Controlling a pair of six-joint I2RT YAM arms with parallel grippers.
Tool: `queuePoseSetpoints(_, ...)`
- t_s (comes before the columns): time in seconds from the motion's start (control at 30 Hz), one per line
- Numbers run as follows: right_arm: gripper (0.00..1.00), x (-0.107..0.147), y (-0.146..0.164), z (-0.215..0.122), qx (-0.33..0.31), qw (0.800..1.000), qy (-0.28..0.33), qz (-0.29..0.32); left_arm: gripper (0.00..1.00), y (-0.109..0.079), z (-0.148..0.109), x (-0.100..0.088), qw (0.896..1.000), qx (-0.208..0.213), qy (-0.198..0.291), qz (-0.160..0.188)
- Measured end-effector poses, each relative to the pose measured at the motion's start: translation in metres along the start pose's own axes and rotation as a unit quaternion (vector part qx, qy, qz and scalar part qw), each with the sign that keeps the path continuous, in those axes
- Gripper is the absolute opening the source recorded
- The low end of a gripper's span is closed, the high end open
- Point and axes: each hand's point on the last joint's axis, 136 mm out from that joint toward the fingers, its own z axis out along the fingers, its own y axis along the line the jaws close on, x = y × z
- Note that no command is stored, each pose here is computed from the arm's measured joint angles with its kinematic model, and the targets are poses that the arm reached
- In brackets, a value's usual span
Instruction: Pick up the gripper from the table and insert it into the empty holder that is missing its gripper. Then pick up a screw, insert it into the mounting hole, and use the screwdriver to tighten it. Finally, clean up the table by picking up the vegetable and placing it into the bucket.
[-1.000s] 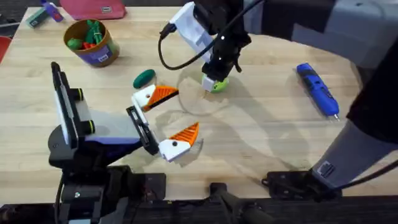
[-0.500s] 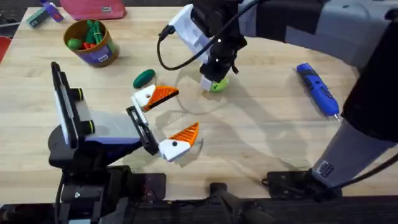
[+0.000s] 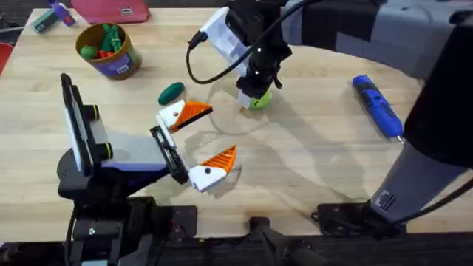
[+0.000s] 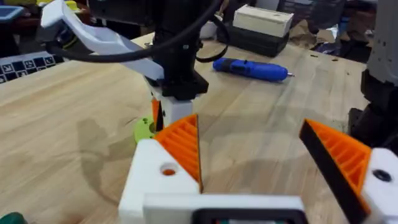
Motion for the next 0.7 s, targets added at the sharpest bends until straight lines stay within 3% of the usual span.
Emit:
queuePoseSetpoints(0.33,0.162,-0.0009,0.0023,0.0,-0.004,1.0,-0.001,-0.001,0.987,0.0,0.0,-0.0001,1.0,0.0,0.0,0.0)
queuePoseSetpoints(0.5,0.022,-0.0023,0.0002,-0.0001,0.001,1.0,-0.004,-0.001,0.988,0.0,0.0,-0.0001,1.0,0.0,0.0,0.0)
queuePoseSetpoints(0.7,0.009,-0.003,-0.0002,-0.0003,0.002,1.0,-0.005,-0.002,0.987,0.0,0.0,-0.0001,1.0,0.0,0.0,0.0)
